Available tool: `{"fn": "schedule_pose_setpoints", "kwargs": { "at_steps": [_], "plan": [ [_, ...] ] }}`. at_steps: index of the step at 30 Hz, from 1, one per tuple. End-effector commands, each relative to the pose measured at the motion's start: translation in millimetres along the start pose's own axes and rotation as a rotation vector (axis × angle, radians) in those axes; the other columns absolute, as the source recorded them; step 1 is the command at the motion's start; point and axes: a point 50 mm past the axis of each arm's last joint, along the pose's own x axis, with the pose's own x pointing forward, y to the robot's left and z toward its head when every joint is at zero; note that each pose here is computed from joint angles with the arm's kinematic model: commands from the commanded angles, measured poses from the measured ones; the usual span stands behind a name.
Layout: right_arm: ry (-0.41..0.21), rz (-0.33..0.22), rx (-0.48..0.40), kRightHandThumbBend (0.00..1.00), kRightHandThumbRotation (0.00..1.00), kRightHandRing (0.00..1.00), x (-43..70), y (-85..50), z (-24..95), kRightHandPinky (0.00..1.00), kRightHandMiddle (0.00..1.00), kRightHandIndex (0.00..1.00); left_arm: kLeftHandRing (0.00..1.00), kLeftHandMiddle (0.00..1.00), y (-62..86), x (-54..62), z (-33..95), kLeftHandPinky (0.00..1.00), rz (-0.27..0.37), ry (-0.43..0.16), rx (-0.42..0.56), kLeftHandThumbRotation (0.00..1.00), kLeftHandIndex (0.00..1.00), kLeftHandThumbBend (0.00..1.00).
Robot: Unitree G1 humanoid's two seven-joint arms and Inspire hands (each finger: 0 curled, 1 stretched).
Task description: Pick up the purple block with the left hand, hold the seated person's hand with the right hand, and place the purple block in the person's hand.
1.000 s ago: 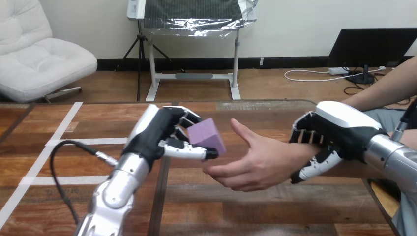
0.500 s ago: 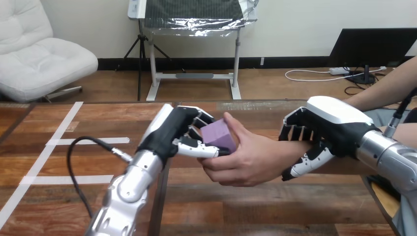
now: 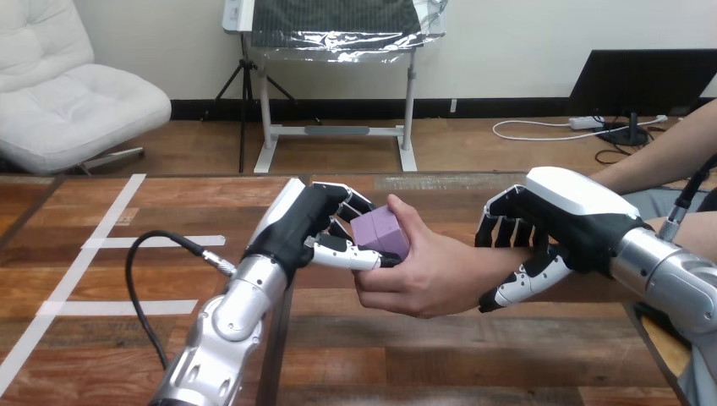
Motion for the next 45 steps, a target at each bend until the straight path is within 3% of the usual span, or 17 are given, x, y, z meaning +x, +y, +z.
{"fn": "schedule_pose_setpoints", "kwargs": {
  "at_steps": [1, 19, 34, 45],
  "plan": [
    [-0.023, -0.012, 0.029, 0.89, 0.21, 0.43, -0.4, 0.6, 4.6, 0.37, 0.49, 0.53, 0.38, 0.43, -7.1, 20.3, 39.2, 0.31, -0.028, -0.116, 0.027, 0.0, 0.47, 0.62],
    [-0.025, -0.011, 0.04, 0.9, 0.21, 0.42, -2.9, 2.5, 5.2, 0.37, 0.48, 0.52, 0.38, 0.43, -25.9, 27.1, 42.5, 0.31, -0.09, -0.108, 0.044, 0.0, 0.48, 0.61],
    [-0.009, 0.009, 0.041, 0.9, 0.23, 0.44, -5.7, 3.2, 3.1, 0.38, 0.49, 0.53, 0.45, 0.49, -27.0, 22.0, 43.0, 0.37, -0.112, -0.119, 0.046, 0.01, 0.5, 0.64],
    [-0.028, 0.033, 0.05, 0.92, 0.33, 0.51, -8.5, 3.7, 1.7, 0.43, 0.57, 0.59, 0.57, 0.6, -21.0, 13.2, 43.0, 0.48, -0.126, -0.128, 0.021, 0.31, 0.61, 0.65]
  ]
}}
